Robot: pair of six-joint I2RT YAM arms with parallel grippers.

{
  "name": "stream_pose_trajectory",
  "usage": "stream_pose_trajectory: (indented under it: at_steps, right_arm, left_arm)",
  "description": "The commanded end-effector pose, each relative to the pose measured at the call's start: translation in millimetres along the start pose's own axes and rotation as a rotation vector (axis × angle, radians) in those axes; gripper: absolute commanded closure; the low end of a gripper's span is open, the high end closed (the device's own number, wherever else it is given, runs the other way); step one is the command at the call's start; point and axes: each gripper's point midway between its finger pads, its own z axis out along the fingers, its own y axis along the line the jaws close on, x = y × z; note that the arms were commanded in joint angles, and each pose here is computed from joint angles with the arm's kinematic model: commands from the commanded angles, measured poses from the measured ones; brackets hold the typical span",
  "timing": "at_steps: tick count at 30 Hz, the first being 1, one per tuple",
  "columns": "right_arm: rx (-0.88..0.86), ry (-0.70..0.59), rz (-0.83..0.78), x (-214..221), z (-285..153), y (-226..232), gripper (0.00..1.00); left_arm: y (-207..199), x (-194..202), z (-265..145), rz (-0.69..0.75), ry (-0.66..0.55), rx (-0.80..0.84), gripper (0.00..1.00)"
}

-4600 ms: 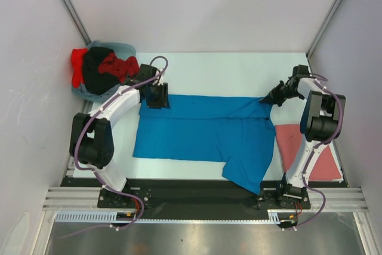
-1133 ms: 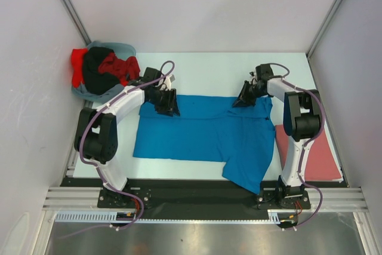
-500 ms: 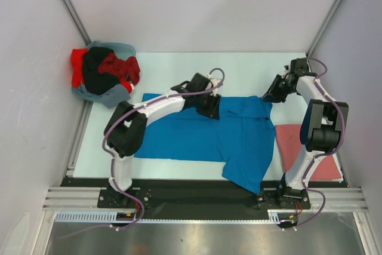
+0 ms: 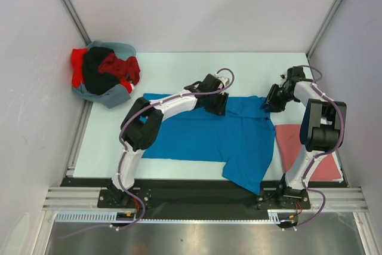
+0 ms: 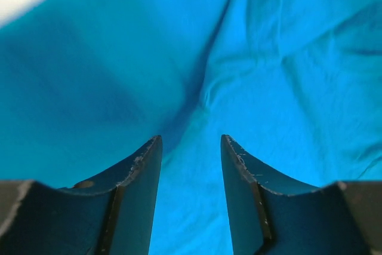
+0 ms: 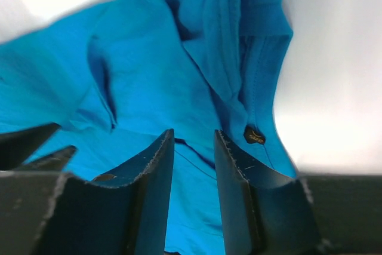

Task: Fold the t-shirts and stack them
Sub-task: Fold the tshirt

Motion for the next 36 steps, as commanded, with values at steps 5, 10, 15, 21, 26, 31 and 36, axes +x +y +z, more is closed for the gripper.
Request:
stream_pose_trajectory:
  at_steps: [5,10,15,21,26,31,36]
  right_arm:
    - [0.001,-0.012,-0.033,1,-4,-2,0.60]
    - [0.005,-0.006,-0.025,-1,0,-4,0.60]
    - [0.019,0.013,-0.030,2,5,-9,0.61]
    - [0.036,0.005,-0.038,-2,4,-11,0.61]
    - [0.054,0.007,-0.052,-4,4,-14,0.58]
    - [0.043,0.012,-0.051,-6,9,-13,0.58]
    - [0.021,0.022,-0.047,-7,14,-9,0.59]
  left_arm:
    - [-11,-49,0,0.004,-0.113,0.007,0.49]
    - [-13,-38,17,-0.011,-0.058,0.043,0.50]
    - [-14,-31,25,-0.030,-0.032,0.057,0.54]
    - [-14,-33,30,-0.023,-0.034,0.062,0.55]
    - [-20,-33,34,-0.044,-0.024,0.090,0.57]
    - [-23,-30,38,-0.069,-0.011,0.112,0.59]
    - [-28,-36,36,-0.101,-0.017,0.130,0.62]
